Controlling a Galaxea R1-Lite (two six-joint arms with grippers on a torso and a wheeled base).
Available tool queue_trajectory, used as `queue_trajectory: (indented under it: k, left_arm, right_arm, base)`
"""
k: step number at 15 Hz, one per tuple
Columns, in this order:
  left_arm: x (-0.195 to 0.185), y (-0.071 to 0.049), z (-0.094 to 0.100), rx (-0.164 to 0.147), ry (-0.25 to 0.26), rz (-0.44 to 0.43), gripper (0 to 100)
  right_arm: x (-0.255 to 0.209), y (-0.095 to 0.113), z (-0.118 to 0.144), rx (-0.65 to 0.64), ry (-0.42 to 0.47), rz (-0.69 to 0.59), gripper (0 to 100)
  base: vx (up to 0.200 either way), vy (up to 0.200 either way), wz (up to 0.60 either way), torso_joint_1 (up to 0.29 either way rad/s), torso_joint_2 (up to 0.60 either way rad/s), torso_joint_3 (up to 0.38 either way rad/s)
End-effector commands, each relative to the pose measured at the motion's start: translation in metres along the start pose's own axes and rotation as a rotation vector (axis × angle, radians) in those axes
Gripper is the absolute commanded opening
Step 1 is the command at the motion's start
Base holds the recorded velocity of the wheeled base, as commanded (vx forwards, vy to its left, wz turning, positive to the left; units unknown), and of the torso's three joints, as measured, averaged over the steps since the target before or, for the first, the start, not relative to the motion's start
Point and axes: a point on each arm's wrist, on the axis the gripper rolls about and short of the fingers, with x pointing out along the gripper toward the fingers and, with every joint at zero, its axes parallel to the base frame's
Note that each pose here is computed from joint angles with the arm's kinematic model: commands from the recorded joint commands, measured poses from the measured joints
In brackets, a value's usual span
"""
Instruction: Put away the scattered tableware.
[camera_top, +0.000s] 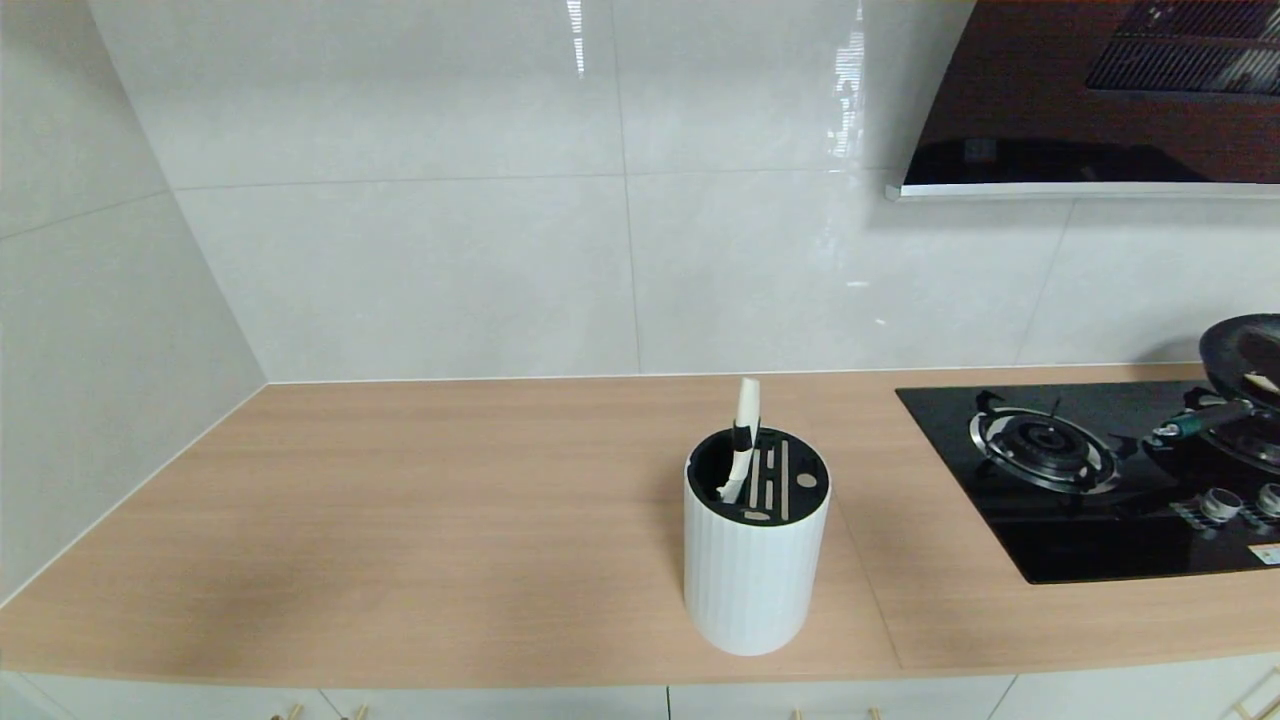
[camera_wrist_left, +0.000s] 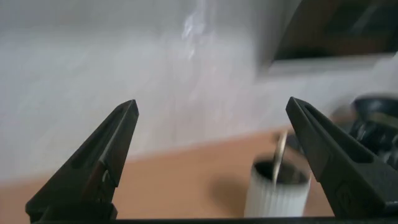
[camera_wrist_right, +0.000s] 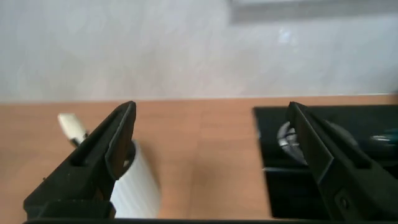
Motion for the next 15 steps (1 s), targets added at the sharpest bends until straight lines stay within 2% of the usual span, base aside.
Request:
queue_trajectory:
  k: [1,3,4,5,6,8,9,10,11,13,15]
  left_arm:
    - [-0.089,0.001,-0.008,0.006,-0.109,0.13,100]
    - [-0.111,-0.004,-0.038,0.038,-0.097,0.206,100]
    - [-0.117,-0.005,-0.049,0.043,-0.091,0.213,100]
    - [-0.115,-0.004,-0.051,0.032,-0.089,0.248,100]
    - [-0.116,-0.004,-0.048,-0.006,-0.117,0.298,100]
    - [-0.115,-0.009,-0.051,0.01,-0.12,0.374,100]
    - [-0.117,-0.01,-0.053,0.016,-0.124,0.389,100]
    - [-0.124,-0.014,-0.068,0.033,-0.125,0.377,100]
    - [-0.121,-0.012,-0.083,0.031,-0.077,0.368,100]
    - [-0.113,-0.006,-0.109,0.027,-0.003,0.418,100]
    - [-0.107,0.0,-0.139,0.049,0.087,0.423,100]
  right_arm:
    - [-0.074,-0.019,0.008,-0.054,-0.107,-0.016,100]
    - [-0.118,-0.029,-0.007,-0.075,-0.083,-0.025,100]
    - [-0.133,-0.033,-0.013,-0.079,-0.084,-0.04,100]
    - [-0.145,-0.035,-0.02,-0.084,-0.083,-0.063,100]
    - [-0.154,-0.035,-0.026,-0.092,-0.082,-0.099,100]
    - [-0.168,-0.031,-0.041,-0.105,-0.081,-0.215,100]
    - [-0.167,-0.031,-0.044,-0.104,-0.071,-0.226,100]
    - [-0.173,-0.026,-0.049,-0.112,-0.108,-0.291,100]
    - [-0.176,-0.026,-0.056,-0.121,-0.104,-0.281,100]
    - [-0.17,-0.027,-0.071,-0.117,-0.066,-0.324,100]
    - [-0.164,-0.03,-0.09,-0.119,-0.039,-0.342,100]
  base:
    - [0.0,0.0,0.0,0.0,0.0,0.0]
    - [0.0,0.0,0.0,0.0,0.0,0.0]
    - [0.0,0.0,0.0,0.0,0.0,0.0]
    - [0.0,0.0,0.0,0.0,0.0,0.0]
    - [0.0,0.0,0.0,0.0,0.0,0.0]
    - [0.0,0.0,0.0,0.0,0.0,0.0]
    - [0.0,0.0,0.0,0.0,0.0,0.0]
    - [0.0,0.0,0.0,0.0,0.0,0.0]
    - [0.0,0.0,0.0,0.0,0.0,0.0]
    - [0.0,0.0,0.0,0.0,0.0,0.0]
    - [0.0,0.0,0.0,0.0,0.0,0.0]
